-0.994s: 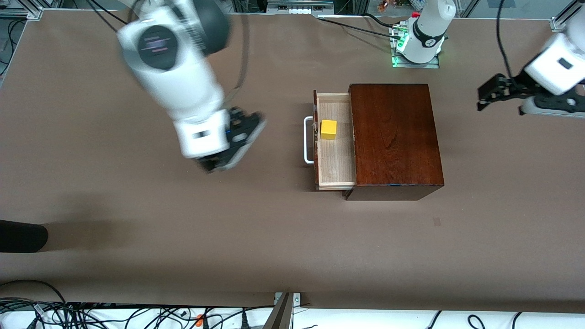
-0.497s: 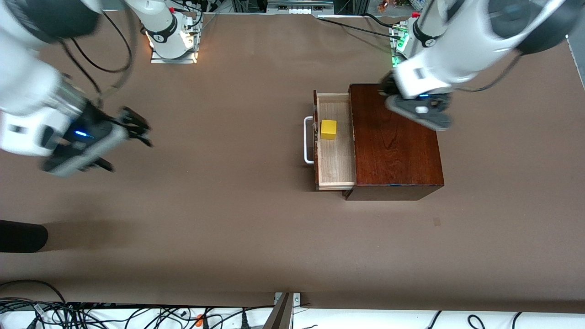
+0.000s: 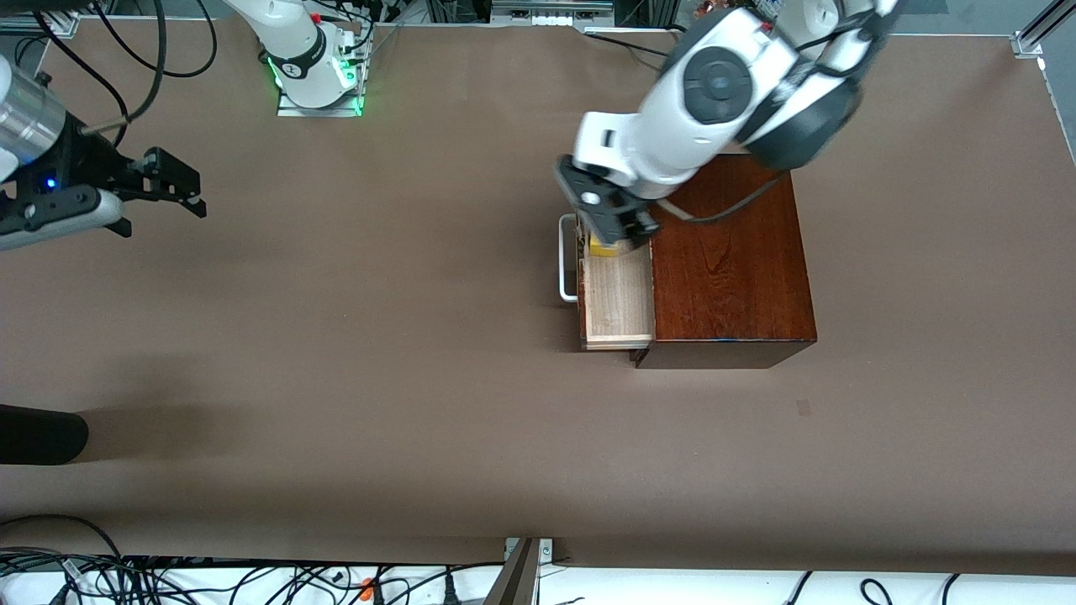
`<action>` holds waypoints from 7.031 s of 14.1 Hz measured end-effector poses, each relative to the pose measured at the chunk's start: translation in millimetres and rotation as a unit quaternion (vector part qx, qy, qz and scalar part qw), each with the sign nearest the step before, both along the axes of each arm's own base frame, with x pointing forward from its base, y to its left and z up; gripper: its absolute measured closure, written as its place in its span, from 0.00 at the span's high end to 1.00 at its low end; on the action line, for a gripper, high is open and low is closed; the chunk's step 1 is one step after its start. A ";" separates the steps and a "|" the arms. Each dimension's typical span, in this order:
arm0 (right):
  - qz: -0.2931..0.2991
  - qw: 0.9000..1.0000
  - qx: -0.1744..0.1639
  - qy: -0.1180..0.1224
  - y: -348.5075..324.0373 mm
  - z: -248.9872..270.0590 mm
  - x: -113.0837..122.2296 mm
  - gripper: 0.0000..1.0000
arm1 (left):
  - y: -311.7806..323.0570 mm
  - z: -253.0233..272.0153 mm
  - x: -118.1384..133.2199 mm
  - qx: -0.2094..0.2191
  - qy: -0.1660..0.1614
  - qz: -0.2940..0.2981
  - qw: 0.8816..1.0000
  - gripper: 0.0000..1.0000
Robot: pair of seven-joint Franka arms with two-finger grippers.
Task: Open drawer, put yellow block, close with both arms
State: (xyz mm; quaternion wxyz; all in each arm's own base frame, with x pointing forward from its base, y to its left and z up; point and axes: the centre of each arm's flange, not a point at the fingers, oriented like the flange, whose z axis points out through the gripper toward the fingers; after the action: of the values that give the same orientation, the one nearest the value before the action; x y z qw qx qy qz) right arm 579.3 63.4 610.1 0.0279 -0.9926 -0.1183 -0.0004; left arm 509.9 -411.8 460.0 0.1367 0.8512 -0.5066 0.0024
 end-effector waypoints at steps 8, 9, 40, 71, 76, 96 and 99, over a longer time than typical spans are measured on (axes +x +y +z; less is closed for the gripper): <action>-0.018 0.999 -0.027 0.005 -23.4 -8.3 1.6 1.00 | -68.2 -108.2 -13.8 0.017 -0.098 -0.280 0.955 1.00; -0.018 0.999 -0.028 0.005 -23.6 -8.2 1.7 1.00 | -71.0 -118.2 -14.5 0.019 -0.100 -0.290 0.951 1.00; -0.006 0.999 -0.034 0.003 -10.5 -7.9 0.9 1.00 | -4.4 -151.1 13.7 0.099 -0.026 -0.313 0.944 1.00; -0.005 0.999 -0.034 0.003 -10.4 -7.9 1.0 1.00 | 19.4 -151.1 21.3 0.107 -0.003 -0.259 0.960 1.00; -0.005 0.999 -0.034 0.003 -10.3 -7.9 1.0 1.00 | 29.1 -151.2 24.9 0.111 0.000 -0.250 0.962 1.00; -0.005 0.999 -0.034 -0.002 -9.5 -4.1 1.5 1.00 | 320.0 167.8 69.6 0.142 -0.023 0.367 0.919 1.00; -0.005 0.999 -0.034 -0.002 -9.4 -4.1 1.5 1.00 | 386.6 159.8 51.5 0.157 0.003 0.465 0.871 1.00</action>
State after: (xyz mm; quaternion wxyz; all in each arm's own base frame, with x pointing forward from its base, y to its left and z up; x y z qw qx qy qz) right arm 580.9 54.0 606.0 -0.0056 -0.9935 -0.1135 0.0011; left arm 561.4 -25.1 619.8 -0.0140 0.9987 -0.0460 -0.0170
